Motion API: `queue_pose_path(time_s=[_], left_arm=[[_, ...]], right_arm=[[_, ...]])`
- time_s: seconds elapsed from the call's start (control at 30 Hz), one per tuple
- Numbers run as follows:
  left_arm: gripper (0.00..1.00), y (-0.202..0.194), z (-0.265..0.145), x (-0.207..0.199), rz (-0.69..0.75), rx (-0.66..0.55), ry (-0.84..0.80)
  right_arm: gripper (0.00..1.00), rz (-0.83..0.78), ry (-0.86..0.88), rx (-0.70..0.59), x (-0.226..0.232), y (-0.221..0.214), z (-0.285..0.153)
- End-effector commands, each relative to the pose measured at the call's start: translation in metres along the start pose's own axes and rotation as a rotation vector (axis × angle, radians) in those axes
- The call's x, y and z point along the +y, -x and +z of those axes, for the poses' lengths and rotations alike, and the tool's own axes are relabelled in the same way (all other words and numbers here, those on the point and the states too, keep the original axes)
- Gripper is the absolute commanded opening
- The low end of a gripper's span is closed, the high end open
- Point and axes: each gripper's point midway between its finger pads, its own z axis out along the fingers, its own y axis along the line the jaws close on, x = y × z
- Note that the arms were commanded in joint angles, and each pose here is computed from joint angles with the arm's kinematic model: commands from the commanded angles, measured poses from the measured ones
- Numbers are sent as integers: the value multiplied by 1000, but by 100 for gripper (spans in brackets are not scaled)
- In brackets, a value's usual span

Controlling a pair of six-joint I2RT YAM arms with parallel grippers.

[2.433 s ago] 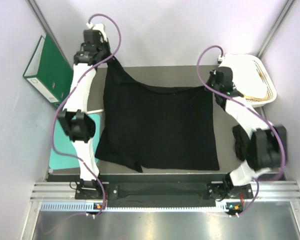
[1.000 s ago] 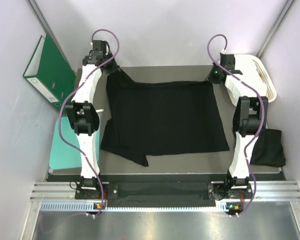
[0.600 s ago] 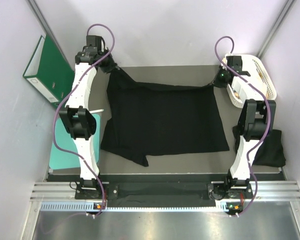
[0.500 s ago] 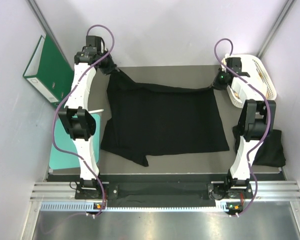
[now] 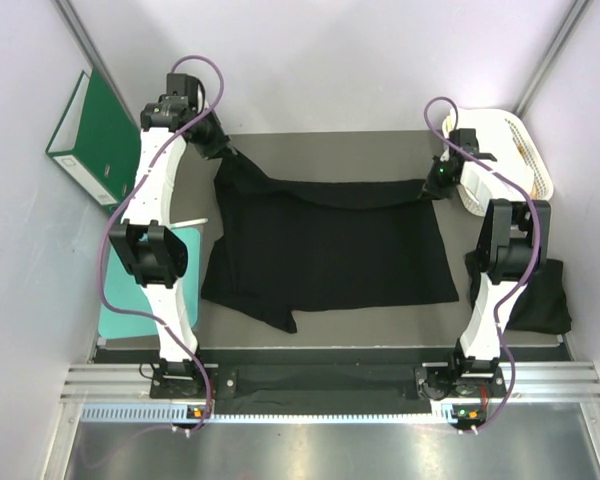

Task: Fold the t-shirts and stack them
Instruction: Fold the flattened tshirt in 1/3 of the way

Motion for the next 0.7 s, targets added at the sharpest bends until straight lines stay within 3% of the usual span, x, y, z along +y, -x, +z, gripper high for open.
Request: queue_pose_path(time_s=[0.0,0.07,0.13,0.17,0.2,0.3,0.4,0.5,0.67], left_arm=[[0,-7,-41,-10,-3,1,-33],[0,-17,-41,-3,0,42,-5],[0,-29,-41,6,-3,81,24],[0,-33,-40,9,-5,93,33],[0,-41,-41,13,-11,117,43],[0,-57,-43,24,-22,154,77],[0,-72,-47,35,-33,188,113],[0,-85,-48,47,-44,216,155],[0,-115,-48,69,-73,304,241]], right_arm=[[0,-17,-19,6,-4,-2,-10],[1,-15,-34,39,-9,-11,-5],[9,-21,-56,57,-14,-15,-2],[23,-19,-75,77,-18,-19,3],[45,-23,-87,99,-22,-24,4],[70,-41,-106,99,-25,-25,2],[89,-51,-115,65,-23,-18,-5],[99,-54,-115,41,-19,-11,-10],[100,-54,-106,14,-13,-1,-11]])
